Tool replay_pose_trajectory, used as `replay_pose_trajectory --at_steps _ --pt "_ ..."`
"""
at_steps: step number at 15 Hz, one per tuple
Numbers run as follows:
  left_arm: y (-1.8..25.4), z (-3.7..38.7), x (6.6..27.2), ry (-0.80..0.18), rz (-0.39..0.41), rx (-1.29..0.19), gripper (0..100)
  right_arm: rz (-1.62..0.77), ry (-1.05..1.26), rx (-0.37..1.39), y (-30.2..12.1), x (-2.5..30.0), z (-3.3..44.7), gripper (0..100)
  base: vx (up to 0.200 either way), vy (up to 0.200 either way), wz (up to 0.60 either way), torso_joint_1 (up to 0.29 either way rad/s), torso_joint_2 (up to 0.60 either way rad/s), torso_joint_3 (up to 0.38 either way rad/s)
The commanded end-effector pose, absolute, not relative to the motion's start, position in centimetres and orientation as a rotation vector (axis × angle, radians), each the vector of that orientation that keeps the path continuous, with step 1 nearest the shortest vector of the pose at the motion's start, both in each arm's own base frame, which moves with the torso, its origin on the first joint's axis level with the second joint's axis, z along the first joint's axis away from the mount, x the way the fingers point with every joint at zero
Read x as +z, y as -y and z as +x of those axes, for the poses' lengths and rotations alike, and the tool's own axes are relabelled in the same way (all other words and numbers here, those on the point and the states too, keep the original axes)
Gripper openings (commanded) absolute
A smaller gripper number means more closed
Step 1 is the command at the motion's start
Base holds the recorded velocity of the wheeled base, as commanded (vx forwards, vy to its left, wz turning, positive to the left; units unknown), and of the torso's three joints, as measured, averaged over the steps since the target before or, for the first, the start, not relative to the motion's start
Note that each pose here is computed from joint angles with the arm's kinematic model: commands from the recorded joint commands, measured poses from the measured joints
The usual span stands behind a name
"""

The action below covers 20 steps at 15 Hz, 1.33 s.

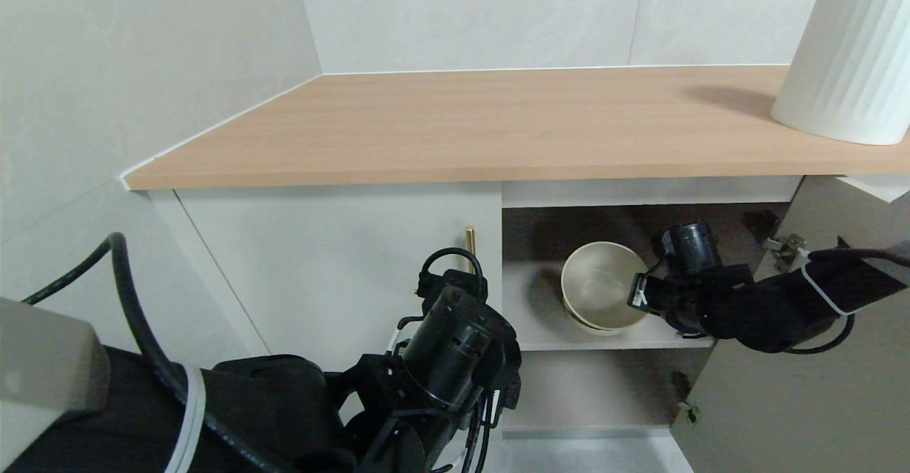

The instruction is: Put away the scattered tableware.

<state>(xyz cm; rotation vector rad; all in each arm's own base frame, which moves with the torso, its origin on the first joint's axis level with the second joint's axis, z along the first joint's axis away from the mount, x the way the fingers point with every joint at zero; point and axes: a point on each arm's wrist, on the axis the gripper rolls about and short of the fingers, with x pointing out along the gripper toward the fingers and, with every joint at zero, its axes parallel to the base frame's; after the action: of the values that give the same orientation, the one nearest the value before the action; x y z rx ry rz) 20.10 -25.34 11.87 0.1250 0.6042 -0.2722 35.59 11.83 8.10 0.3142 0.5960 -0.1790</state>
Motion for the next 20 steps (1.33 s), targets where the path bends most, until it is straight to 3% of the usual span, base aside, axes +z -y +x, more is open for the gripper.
replay_pose_trajectory --at_steps 1,20 --pt "25.3 20.1 11.9 -0.602 0.123 -0.272 100 0.310 -0.633 -0.200 -11.9 5.9 36.8 0 0.000 0.000 0.00 0.000 0.00 0.000" --pt "25.3 20.2 11.8 -0.605 0.115 -0.266 100 0.366 -0.621 -0.247 -11.5 4.3 39.2 0 0.000 0.000 0.00 0.000 0.00 0.000"
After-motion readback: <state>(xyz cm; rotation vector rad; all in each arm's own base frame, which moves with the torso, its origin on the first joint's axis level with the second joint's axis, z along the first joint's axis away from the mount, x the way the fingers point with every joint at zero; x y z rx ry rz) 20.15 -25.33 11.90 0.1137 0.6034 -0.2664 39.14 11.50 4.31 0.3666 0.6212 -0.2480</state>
